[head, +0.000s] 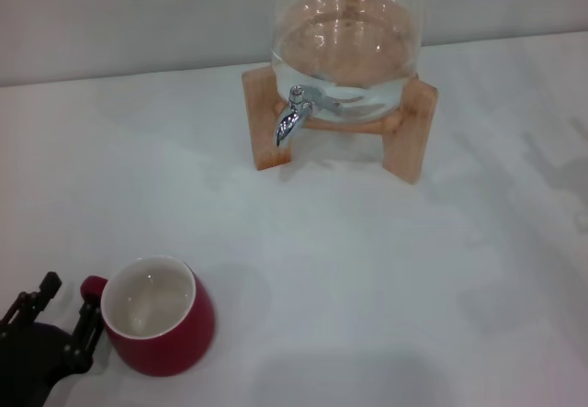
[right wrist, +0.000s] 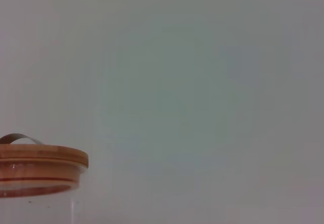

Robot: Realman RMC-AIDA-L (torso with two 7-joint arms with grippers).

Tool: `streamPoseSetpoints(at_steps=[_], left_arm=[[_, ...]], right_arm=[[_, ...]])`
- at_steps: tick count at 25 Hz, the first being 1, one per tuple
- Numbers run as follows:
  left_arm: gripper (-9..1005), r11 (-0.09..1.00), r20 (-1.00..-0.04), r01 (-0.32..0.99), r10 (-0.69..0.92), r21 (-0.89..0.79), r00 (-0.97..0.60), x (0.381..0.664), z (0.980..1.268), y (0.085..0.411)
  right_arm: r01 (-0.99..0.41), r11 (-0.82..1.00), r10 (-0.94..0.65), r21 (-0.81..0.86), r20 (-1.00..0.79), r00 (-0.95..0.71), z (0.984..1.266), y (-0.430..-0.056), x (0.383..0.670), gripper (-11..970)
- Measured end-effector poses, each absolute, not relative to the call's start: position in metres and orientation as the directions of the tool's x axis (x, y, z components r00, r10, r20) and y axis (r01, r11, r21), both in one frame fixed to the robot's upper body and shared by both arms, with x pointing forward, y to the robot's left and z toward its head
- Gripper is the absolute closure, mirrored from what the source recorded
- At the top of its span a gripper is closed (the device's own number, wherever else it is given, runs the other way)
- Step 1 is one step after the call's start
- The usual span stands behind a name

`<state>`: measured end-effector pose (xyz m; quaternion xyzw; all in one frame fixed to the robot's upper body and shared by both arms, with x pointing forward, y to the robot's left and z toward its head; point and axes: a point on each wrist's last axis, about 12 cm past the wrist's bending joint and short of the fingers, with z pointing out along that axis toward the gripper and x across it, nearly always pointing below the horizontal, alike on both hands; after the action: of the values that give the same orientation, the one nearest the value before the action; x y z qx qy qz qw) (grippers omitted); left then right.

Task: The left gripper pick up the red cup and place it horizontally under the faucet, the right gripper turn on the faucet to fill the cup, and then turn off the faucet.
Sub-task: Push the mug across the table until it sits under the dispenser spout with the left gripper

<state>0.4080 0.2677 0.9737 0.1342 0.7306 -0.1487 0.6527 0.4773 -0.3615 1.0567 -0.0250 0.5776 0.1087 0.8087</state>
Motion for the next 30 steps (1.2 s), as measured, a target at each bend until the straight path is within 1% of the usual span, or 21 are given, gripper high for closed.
streamPoseSetpoints(at_steps=[3,7,17,30], left_arm=[[263,0.918,-0.992,0.392,-0.001,-0.050,-0.125,0.411,0.973,0.267],[478,0.917,-0.992,0.396,-0.001,-0.052,-0.129,0.413,0.973,0.266],[866,0.906,-0.992,0.420,0.010,-0.044,-0.126,0.415,0.973,0.263],[866,0.898,-0.994,0.438,0.015,-0.036,-0.111,0.423,0.976,0.261]], right_arm=[[-0.205,0.975,0.147,0.085,-0.939,0.311,1.057,-0.362,0.478,99],[-0.204,0.975,0.147,0.085,-0.938,0.313,1.058,-0.362,0.479,99],[-0.212,0.974,0.148,0.081,-0.934,0.325,1.061,-0.360,0.482,99],[-0.215,0.973,0.148,0.080,-0.935,0.322,1.061,-0.359,0.484,100]])
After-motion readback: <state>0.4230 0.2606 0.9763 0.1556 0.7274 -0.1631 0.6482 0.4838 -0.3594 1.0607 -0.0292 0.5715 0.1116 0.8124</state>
